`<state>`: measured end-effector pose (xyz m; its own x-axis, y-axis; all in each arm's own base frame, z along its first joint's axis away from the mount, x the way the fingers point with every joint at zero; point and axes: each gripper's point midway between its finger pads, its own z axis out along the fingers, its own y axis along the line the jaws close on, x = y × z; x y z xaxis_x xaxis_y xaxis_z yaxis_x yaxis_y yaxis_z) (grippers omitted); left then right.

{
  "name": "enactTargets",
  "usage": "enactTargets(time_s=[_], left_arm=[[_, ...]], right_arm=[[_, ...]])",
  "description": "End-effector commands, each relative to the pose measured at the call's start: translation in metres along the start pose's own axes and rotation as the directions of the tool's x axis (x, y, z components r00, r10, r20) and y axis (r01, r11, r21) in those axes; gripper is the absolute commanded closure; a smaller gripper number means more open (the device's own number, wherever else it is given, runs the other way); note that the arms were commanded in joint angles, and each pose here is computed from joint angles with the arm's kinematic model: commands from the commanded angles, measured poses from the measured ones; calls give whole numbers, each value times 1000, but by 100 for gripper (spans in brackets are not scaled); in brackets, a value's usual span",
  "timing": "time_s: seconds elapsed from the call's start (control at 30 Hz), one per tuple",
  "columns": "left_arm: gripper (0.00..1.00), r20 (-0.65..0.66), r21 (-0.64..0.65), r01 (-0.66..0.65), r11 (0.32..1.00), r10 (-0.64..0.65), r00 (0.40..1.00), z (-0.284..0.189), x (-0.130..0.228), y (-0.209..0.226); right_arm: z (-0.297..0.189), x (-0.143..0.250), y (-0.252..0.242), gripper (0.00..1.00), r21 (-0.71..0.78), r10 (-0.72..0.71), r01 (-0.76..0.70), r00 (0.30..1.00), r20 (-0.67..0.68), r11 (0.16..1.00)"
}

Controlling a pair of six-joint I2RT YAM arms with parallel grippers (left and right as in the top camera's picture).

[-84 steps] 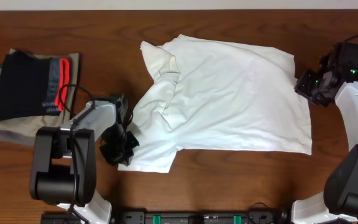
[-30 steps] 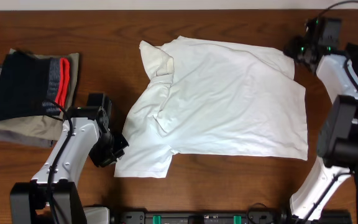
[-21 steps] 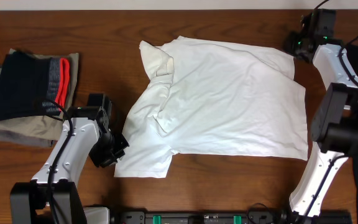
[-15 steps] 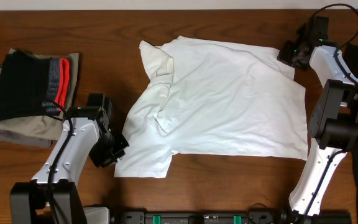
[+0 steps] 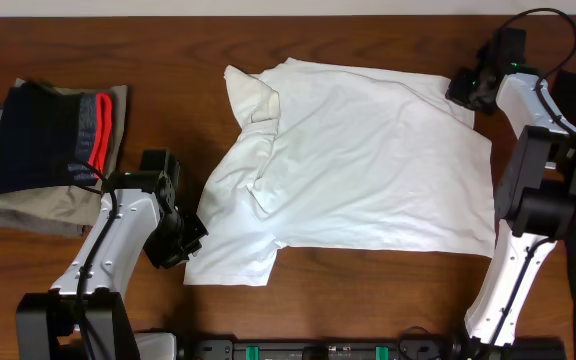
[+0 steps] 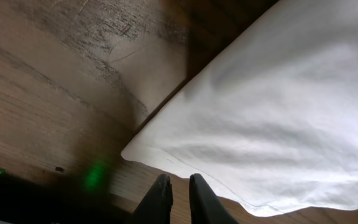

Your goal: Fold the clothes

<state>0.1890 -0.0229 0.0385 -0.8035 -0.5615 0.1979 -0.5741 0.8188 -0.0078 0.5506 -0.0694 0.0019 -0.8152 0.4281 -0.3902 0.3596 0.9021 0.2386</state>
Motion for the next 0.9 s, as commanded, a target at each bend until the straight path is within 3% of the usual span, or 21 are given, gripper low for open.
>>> enactTargets(time_s=[0.0, 0.5, 0.63, 0.73, 0.87], left_arm=[[85, 0, -6, -15, 1000, 15, 1000, 0, 0, 1], [85, -3, -8, -15, 1000, 15, 1000, 0, 1, 1], [86, -3, -8, -24, 1000, 24, 1000, 0, 1, 1], [85, -4, -7, -69, 998, 69, 998, 0, 1, 1], [86, 8, -1, -110, 994, 110, 994, -2, -2, -1]], right_arm=[[31, 16, -30, 99, 114, 16, -12, 999, -32, 993], [22, -42, -86, 99, 182, 0, -32, 985, 173, 983], [15, -58, -76, 89, 133, -6, -22, 979, 203, 991], [0, -75, -64, 72, 98, -7, -14, 977, 212, 995], [-44, -106, -51, 64, 101, -8, -15, 975, 221, 995]])
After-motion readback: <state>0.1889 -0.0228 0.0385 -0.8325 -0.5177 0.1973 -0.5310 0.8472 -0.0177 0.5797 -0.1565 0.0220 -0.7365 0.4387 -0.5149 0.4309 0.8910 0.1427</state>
